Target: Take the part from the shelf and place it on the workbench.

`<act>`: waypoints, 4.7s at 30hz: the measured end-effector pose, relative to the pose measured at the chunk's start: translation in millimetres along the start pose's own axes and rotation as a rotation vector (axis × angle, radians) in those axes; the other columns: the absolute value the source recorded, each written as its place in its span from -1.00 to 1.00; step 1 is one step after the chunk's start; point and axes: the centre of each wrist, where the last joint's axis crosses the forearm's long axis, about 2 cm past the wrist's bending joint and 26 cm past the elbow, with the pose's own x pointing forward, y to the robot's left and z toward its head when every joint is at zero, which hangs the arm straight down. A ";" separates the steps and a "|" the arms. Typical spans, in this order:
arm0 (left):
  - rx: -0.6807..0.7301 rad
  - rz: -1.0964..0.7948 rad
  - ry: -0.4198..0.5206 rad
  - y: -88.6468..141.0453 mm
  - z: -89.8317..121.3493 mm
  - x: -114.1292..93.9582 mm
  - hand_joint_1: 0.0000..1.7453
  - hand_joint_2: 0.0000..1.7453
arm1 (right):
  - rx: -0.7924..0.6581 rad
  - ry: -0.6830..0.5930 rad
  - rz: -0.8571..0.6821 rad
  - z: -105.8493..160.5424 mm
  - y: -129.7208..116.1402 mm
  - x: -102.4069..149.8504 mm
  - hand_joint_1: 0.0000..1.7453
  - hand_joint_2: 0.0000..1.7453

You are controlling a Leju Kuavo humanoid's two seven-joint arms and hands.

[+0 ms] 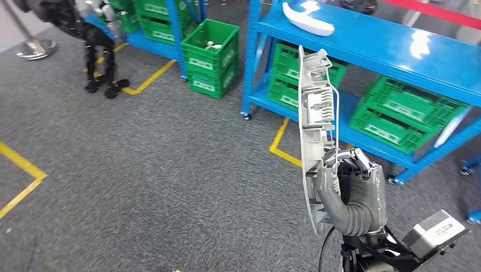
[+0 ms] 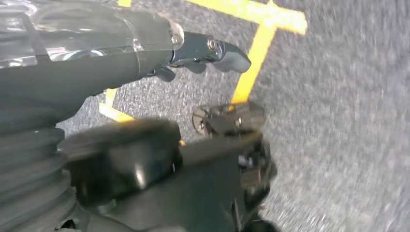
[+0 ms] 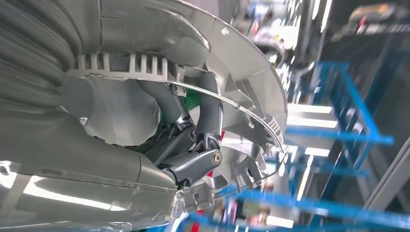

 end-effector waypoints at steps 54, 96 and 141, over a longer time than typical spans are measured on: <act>0.176 0.064 -0.038 40.4 -3.2 -11.0 -1.00 1.00 | 0.041 -0.107 -0.078 -16.7 -0.5 -10.3 1.00 1.00; 0.258 0.064 -0.028 67.3 -4.3 -16.2 -1.00 1.00 | 0.011 -0.123 -0.090 -16.1 9.3 -19.3 1.00 1.00; 0.274 0.071 -0.005 55.4 -2.9 -16.0 -1.00 1.00 | 0.030 -0.107 -0.076 -20.3 5.6 -17.0 1.00 1.00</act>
